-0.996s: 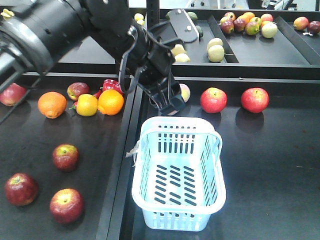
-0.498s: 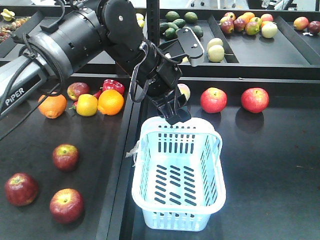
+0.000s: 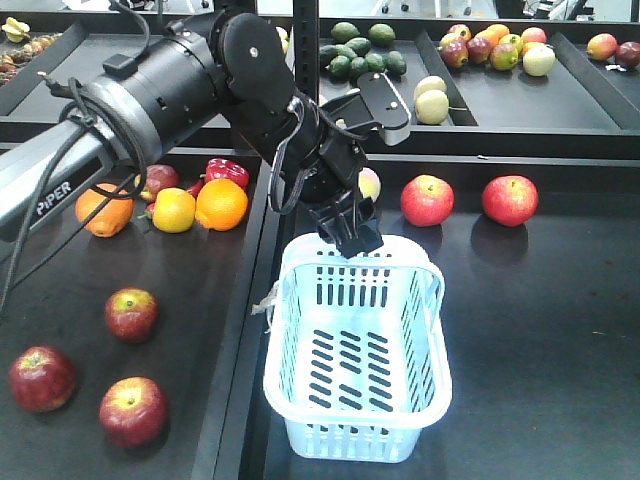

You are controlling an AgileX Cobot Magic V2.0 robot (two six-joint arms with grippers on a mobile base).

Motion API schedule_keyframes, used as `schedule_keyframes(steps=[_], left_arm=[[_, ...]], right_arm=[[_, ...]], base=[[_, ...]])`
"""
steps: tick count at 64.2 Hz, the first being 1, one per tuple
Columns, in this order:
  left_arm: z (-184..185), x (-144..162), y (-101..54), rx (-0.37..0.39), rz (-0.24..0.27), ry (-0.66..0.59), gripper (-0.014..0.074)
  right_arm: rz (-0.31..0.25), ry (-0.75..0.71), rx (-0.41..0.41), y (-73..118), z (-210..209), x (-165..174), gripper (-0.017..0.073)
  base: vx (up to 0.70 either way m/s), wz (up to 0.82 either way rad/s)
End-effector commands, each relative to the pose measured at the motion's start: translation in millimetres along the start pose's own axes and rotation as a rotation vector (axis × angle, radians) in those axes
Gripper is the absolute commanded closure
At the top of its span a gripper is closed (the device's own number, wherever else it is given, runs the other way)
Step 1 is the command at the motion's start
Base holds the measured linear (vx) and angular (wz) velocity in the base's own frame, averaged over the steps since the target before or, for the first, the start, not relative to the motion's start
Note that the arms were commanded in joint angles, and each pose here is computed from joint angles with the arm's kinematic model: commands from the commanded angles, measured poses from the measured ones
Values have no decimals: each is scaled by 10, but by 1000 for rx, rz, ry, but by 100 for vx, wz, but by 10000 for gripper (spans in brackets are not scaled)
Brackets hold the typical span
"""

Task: Pick three apples into basket with both arms
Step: 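Lower the left gripper onto the basket handle, then close the left gripper on the handle and lift the basket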

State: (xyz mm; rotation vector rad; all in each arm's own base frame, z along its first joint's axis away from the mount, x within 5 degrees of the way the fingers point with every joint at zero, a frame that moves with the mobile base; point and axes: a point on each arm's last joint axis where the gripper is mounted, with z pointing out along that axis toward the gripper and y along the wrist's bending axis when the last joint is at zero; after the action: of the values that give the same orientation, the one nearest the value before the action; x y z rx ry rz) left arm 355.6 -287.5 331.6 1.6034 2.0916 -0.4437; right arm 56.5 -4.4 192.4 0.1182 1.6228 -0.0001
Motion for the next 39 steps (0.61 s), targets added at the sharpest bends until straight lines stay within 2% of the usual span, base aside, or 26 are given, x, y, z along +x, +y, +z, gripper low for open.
schedule_keyframes(steps=[1, 16, 29, 39], left_arm=[[-331, -129, -108, -14, -16, -91, 178], [-329, -129, -109, -11, -35, -92, 178], [-198, -55, -126, 32, -74, -60, 178], [-103, 12, -133, 52, -66, -28, 178]], right_arm=[[-12, -73, -4, 4, -3, -40, 563], [-12, -73, -4, 4, -3, -40, 563], [-12, -73, -4, 4, -3, -40, 563], [-12, -73, -4, 4, -3, -40, 563]], base=[[0, 0], [0, 0], [0, 0], [0, 0]])
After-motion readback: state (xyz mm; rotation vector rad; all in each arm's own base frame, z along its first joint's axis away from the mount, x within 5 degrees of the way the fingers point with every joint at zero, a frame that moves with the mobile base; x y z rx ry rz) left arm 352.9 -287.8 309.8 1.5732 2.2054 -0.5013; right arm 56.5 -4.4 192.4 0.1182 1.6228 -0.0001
